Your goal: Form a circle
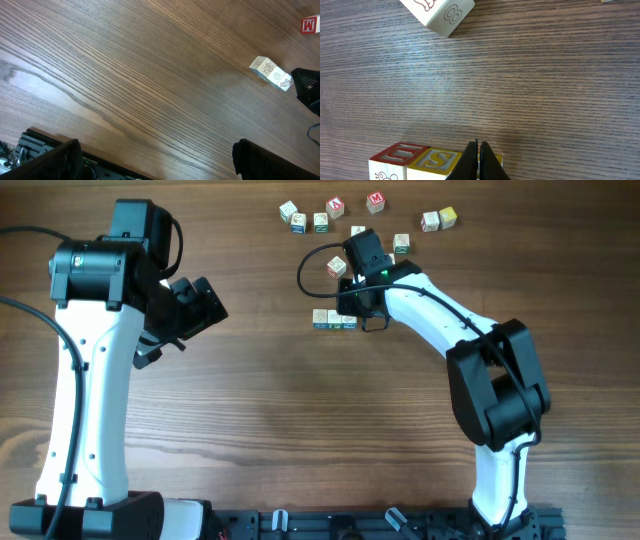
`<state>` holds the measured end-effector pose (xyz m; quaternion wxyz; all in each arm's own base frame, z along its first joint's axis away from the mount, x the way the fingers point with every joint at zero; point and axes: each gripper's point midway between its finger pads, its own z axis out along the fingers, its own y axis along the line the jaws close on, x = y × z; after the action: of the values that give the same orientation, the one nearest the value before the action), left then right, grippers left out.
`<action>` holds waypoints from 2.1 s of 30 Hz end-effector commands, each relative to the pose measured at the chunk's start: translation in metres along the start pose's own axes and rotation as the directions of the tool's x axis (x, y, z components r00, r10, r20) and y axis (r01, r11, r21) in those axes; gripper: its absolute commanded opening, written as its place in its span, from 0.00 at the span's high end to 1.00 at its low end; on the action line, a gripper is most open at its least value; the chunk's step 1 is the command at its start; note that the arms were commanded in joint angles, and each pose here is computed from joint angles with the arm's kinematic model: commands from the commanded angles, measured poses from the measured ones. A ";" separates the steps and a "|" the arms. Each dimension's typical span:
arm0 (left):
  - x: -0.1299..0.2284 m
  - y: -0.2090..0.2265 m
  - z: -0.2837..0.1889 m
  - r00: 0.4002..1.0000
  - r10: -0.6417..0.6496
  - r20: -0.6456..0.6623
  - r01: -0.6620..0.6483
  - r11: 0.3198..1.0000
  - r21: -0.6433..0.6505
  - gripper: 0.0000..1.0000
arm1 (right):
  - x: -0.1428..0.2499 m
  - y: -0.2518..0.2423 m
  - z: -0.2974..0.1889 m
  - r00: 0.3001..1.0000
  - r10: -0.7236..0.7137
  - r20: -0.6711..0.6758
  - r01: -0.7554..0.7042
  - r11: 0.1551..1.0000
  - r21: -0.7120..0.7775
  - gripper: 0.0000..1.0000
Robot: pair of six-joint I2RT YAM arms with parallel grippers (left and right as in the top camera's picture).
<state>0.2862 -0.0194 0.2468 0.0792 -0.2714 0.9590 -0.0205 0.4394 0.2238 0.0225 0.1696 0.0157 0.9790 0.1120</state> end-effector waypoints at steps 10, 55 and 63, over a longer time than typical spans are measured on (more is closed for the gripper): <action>0.001 0.000 -0.001 1.000 -0.007 0.001 0.007 1.000 0.006 0.00 | -0.005 0.006 -0.001 1.000 0.008 0.006 -0.008 1.000 -0.014 0.95; 0.001 0.000 -0.001 1.000 -0.007 0.001 0.007 1.000 0.006 0.00 | 0.001 -0.034 -0.015 0.972 0.227 0.057 -0.234 0.953 0.194 0.95; 0.001 0.000 -0.001 1.000 -0.007 0.001 0.007 1.000 0.006 0.00 | 0.010 -0.022 -0.013 0.988 0.155 -0.017 -0.151 0.979 0.138 0.95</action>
<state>0.2862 -0.0194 0.2468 0.0792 -0.2714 0.9590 -0.0205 0.4226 0.1873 0.0126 0.1417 0.1312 0.9807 0.0318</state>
